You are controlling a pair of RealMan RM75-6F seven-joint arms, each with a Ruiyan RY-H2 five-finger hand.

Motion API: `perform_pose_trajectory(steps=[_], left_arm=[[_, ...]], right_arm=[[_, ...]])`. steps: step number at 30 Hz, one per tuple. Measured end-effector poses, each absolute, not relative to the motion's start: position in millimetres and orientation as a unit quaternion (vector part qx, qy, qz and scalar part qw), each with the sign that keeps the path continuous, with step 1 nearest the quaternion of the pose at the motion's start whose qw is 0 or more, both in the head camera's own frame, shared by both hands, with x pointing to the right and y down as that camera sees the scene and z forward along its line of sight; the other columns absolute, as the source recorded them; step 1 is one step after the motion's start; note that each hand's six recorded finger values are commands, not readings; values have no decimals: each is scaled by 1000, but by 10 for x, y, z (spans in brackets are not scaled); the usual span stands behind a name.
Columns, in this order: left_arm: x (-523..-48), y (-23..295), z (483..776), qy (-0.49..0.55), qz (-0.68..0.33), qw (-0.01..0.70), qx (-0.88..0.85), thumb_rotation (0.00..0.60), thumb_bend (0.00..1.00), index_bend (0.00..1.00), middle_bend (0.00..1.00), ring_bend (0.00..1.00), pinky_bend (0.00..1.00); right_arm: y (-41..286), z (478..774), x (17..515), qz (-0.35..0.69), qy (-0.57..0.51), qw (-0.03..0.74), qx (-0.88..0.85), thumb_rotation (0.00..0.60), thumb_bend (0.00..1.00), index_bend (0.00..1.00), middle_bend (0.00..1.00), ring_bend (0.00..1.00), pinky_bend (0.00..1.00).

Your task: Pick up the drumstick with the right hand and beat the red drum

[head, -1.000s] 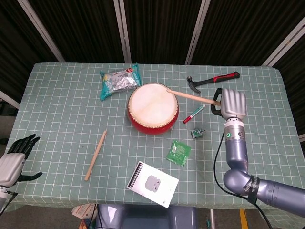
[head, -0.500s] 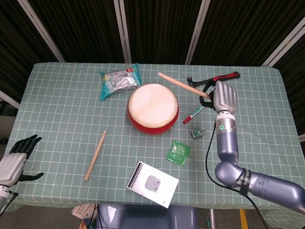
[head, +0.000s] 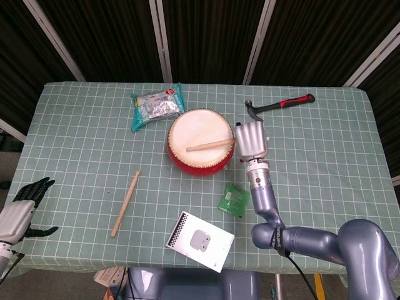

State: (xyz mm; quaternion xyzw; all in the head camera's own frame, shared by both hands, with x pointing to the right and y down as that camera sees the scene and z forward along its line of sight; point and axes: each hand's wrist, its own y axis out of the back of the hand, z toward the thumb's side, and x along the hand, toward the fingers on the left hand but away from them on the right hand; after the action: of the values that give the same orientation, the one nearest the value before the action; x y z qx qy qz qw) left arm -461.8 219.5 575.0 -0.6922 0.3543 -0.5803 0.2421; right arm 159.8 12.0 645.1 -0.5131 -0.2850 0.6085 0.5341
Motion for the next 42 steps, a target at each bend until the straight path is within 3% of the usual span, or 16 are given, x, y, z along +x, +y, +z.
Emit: perform_pose_trajectory(steps=[11, 18, 27, 30, 37, 42], left_arm=[[-4621, 2224, 5761, 354, -583, 233, -693, 600, 0, 0, 0, 0, 0], [-4600, 2208, 5764, 353, -583, 234, -694, 600, 0, 0, 0, 0, 0], [-4598, 2200, 5773, 355, -581, 233, -694, 600, 0, 0, 0, 0, 0], [-4600, 2194, 5779, 355, -581, 230, -695, 600, 0, 0, 0, 0, 0], [-4603, 2205, 5775, 354, -581, 230, -695, 600, 0, 0, 0, 0, 0], [-4607, 2207, 5770, 356, -582, 230, -694, 600, 0, 0, 0, 0, 0]], right_arm=[[-221, 5755, 1857, 514, -538, 313, -590, 600, 571, 944, 1000, 1000, 1000], [-239, 5582, 2209, 472, -609, 231, -594, 600, 570, 944, 1000, 1000, 1000], [-71, 6055, 2280, 540, -538, 286, -580, 600, 571, 944, 1000, 1000, 1000], [25, 6286, 2275, 579, -474, 347, -565, 600, 570, 944, 1000, 1000, 1000], [311, 6737, 2133, 624, -241, 572, -475, 600, 571, 944, 1000, 1000, 1000], [319, 6716, 2013, 611, -239, 591, -469, 600, 571, 944, 1000, 1000, 1000]])
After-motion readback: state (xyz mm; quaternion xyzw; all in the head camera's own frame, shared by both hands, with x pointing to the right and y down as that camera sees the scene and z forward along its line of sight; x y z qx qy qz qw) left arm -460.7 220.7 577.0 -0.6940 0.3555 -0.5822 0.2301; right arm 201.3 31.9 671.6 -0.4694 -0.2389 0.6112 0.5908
